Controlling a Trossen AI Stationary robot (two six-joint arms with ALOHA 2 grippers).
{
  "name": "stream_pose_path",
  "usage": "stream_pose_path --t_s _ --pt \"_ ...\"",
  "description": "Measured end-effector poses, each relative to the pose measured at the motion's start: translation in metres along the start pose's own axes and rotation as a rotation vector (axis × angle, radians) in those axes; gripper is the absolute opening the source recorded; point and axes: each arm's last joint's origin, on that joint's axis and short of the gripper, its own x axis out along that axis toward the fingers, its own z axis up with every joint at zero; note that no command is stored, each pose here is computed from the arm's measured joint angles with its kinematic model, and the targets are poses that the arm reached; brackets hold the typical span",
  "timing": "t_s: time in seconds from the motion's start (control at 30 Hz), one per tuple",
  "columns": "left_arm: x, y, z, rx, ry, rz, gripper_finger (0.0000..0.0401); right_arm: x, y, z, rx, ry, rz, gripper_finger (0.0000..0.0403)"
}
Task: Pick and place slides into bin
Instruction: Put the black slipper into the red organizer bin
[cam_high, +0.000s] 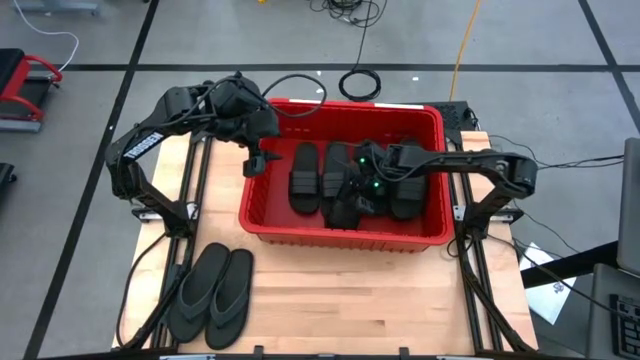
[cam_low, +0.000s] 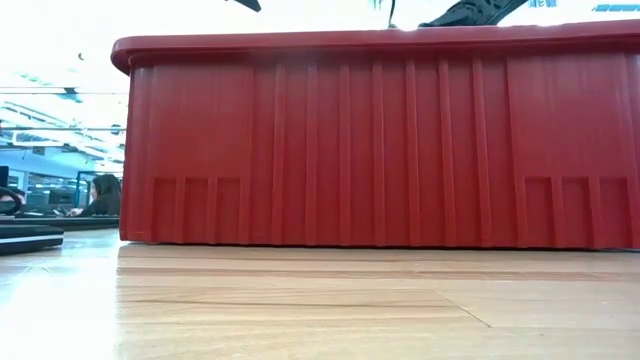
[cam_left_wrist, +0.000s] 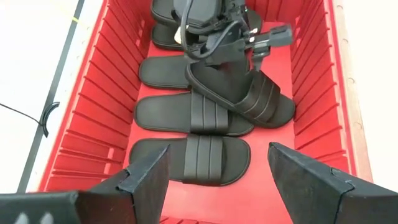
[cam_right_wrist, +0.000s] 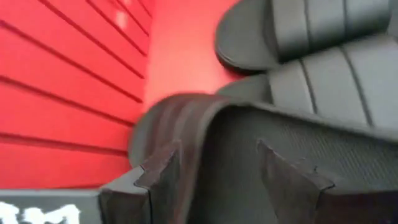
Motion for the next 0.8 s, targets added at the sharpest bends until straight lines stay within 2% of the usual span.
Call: stream_pose_path --t_s 0.33,0.53,0.63,0.77,0.8 --pt "0.001 -0.005 0.001 0.03 -0.004 -0.019 0.0266 0.017 0.004 -0.009 0.038 0.086 0.072 0.0201" --pt "0.001 -0.006 0.002 0.03 -0.004 -0.023 0.0266 0.029 0.006 -0.009 0.051 0.084 0.174 0.0197" --pt "0.001 -0.007 0.002 0.033 -0.004 -0.026 0.0266 0.029 0.006 -0.008 0.019 0.075 0.206 0.0156" --pt "0.001 -0.009 0.003 0.039 -0.005 -0.031 0.0266 0.025 0.005 -0.008 0.02 0.065 0.225 0.0035" --pt "0.001 -0.01 0.003 0.04 -0.006 -0.033 0.0266 0.024 0.005 -0.007 0.018 0.06 0.229 0.0019"
